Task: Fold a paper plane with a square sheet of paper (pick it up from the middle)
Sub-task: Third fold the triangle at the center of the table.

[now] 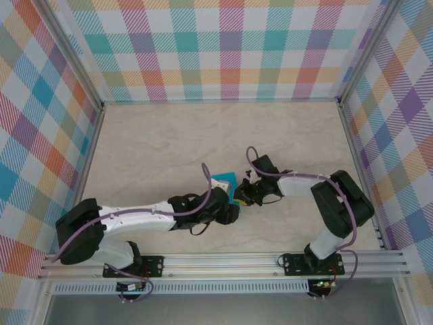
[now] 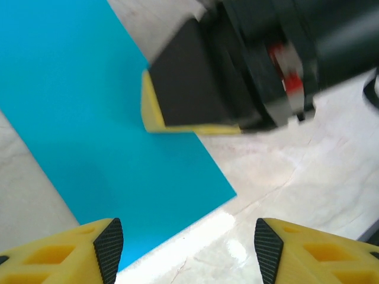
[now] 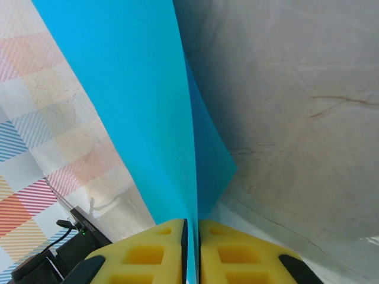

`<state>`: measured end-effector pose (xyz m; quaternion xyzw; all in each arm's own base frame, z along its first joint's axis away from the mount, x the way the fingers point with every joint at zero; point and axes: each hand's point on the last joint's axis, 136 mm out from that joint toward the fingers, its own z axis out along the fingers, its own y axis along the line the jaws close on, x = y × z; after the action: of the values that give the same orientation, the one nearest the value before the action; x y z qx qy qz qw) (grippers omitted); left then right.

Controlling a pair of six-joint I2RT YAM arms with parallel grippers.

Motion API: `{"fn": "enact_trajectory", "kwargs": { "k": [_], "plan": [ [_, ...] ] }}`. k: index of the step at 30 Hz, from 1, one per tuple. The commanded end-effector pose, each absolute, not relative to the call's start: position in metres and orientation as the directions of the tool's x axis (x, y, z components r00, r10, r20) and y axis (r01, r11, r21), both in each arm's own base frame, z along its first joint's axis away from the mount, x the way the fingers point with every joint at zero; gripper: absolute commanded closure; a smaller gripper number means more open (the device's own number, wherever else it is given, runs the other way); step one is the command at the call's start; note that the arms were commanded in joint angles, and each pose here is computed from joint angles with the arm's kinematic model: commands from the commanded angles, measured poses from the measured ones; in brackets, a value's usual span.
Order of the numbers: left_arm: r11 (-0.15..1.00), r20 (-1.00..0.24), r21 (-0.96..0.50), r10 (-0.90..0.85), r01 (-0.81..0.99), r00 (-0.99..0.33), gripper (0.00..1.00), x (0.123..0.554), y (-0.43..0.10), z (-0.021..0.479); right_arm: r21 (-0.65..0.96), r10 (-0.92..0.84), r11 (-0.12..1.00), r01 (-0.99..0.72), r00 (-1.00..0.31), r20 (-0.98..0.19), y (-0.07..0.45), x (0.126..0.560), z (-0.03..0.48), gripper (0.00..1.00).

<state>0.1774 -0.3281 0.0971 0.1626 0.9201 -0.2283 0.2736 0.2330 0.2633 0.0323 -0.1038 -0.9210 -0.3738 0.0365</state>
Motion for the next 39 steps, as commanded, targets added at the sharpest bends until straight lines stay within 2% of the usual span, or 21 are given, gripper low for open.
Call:
{"fn": "enact_trajectory", "kwargs": {
  "k": [1,8,15,18,20,25,27,33,39],
  "plan": [
    [0.867,-0.640,-0.140,0.289,0.478,-0.712,0.37,0.180,-0.334,0.095,0.694,0.154,0.685,0.223,-0.975,0.161,0.268,0.237,0.041,0.86],
    [0.840,-0.627,0.103,0.470,0.532,-0.621,0.36,0.177,-0.358,0.081,0.691,0.151,0.685,0.230,-0.973,0.175,0.267,0.235,0.039,0.85],
    [0.838,-0.610,0.238,0.522,0.491,-0.596,0.41,0.185,-0.351,0.074,0.683,0.155,0.691,0.236,-0.972,0.178,0.265,0.233,0.036,0.85],
    [0.842,-0.616,0.247,0.518,0.479,-0.593,0.48,0.186,-0.346,0.074,0.682,0.157,0.692,0.238,-0.971,0.180,0.265,0.233,0.035,0.85],
    [0.850,-0.617,0.269,0.513,0.452,-0.597,0.57,0.188,-0.340,0.074,0.682,0.156,0.692,0.236,-0.972,0.178,0.265,0.233,0.035,0.85],
    [0.856,-0.621,0.256,0.502,0.450,-0.601,0.71,0.187,-0.336,0.073,0.678,0.157,0.696,0.235,-0.972,0.175,0.264,0.235,0.036,0.84],
    [0.860,-0.629,0.246,0.493,0.448,-0.602,0.73,0.187,-0.335,0.075,0.674,0.159,0.700,0.235,-0.972,0.175,0.263,0.234,0.035,0.84],
    [0.853,-0.622,0.210,0.494,0.478,-0.607,0.96,0.184,-0.337,0.074,0.667,0.163,0.707,0.235,-0.972,0.170,0.261,0.234,0.035,0.83],
    [0.861,-0.612,0.060,0.432,0.506,-0.663,1.00,0.185,-0.338,0.073,0.632,0.168,0.744,0.214,-0.977,0.133,0.253,0.236,0.039,0.75]
  ]
}}
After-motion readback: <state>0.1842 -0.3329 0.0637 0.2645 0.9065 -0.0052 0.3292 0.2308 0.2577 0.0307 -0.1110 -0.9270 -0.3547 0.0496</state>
